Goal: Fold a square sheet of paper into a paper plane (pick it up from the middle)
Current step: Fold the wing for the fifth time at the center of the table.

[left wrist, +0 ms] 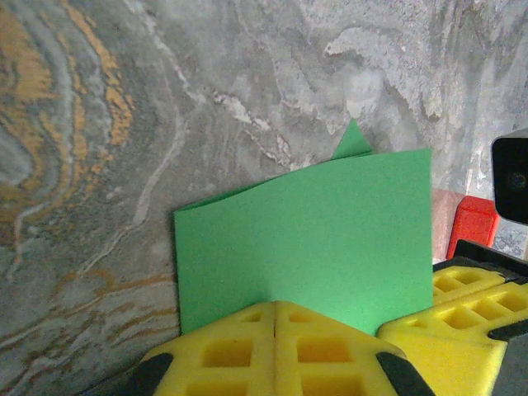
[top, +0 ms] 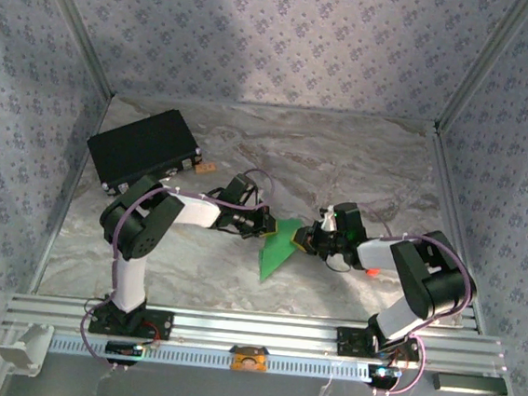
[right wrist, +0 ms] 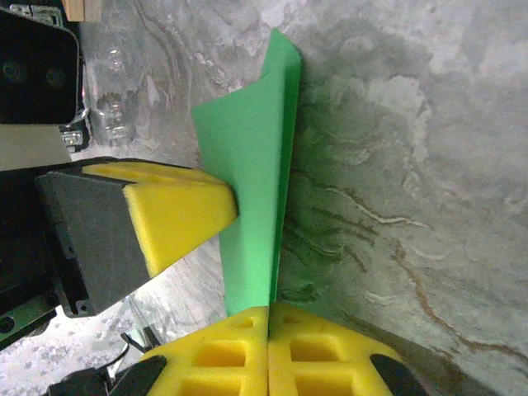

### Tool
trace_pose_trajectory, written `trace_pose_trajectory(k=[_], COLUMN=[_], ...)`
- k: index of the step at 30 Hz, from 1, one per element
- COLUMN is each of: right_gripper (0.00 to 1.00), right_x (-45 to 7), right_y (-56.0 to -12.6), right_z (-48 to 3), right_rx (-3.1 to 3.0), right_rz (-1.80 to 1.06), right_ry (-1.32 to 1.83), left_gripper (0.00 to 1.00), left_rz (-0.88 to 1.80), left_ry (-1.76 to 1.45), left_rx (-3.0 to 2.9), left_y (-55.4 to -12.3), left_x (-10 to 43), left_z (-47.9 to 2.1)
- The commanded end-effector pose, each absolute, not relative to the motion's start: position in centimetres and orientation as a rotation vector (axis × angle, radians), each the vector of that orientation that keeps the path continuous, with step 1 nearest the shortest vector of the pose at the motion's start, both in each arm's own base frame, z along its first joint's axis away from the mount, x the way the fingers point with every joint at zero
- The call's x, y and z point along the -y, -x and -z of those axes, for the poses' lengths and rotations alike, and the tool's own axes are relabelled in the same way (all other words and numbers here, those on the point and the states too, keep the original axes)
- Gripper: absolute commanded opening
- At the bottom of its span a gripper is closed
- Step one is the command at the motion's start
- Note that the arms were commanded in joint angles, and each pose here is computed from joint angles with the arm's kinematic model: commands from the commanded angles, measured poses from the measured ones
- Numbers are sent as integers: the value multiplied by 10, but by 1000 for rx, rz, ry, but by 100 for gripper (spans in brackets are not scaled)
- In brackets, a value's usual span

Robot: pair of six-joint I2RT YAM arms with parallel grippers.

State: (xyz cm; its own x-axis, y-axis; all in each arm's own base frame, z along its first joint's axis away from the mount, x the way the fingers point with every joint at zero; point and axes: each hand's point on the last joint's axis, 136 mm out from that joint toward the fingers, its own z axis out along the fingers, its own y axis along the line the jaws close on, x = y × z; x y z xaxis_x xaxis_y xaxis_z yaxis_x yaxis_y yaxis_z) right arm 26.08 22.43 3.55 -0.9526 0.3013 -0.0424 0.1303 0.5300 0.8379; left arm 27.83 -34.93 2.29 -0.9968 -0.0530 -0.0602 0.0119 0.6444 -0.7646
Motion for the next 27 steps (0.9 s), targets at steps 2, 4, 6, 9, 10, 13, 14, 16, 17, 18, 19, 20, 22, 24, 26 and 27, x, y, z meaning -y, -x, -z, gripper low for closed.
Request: trace_pose_trajectory(k=[2, 4, 6, 9, 10, 13, 14, 16, 17, 18, 19, 20, 22, 24, 26, 27], right_gripper=[3, 2, 0, 0, 0, 0, 0, 0, 0, 0, 0, 0, 0, 0, 0, 0], right_x=[-224, -222, -219, -213, -212, -211, -211, -211, -211, -210, -211, -211, -211, -210, -210, -210], right_y=[-264, -264, -266, -270, -270, -270, -270, -270, -270, -271, -271, -271, -272, -273, -272, -272], right_z=[-41, -41, -43, -49, -51, -54, -54, -55, -55, -55, -56, -56, -56, -55, -53, -53], right_rx=[-2569, -2563, -2544, -2505, -2497, -2488, -2488, -2478, -2477, -2473, -2469, -2467, -2463, -2459, -2458, -2456], right_rz=[-1408, -1395, -1384, -1363, -1362, -1363, -1366, -1373, -1375, -1377, -1378, -1382, -1381, -1379, -1381, -1379], right_ry=[-354, -387, -434, -492, -501, -541, -554, -574, -588, -601, -609, -618, -643, -676, -713, -729], left_gripper=[14, 22, 25, 27, 27, 34, 35, 39, 41, 41, 41, 42, 46, 47, 48, 48], left_rz=[1268, 1242, 1183, 1037, 983, 848, 812, 733, 698, 660, 628, 608, 583, 547, 492, 475], left_ry=[-32, -57, -105, -225, -276, -429, -466, -561, -596, -630, -654, -669, -714, -748, -769, -789], left_rx=[-2718, -2672, -2647, -2628, -2625, -2603, -2592, -2571, -2564, -2558, -2552, -2547, -2536, -2530, -2525, -2518], left_y=[-281, -285, -283, -271, -265, -245, -240, -227, -222, -217, -213, -209, -199, -193, -191, -188], left_x=[350, 347, 343, 337, 336, 335, 336, 340, 341, 342, 343, 344, 350, 354, 356, 358], left_z=[-39, -53, -64, -73, -74, -77, -78, -77, -76, -74, -73, -71, -67, -64, -61, -60])
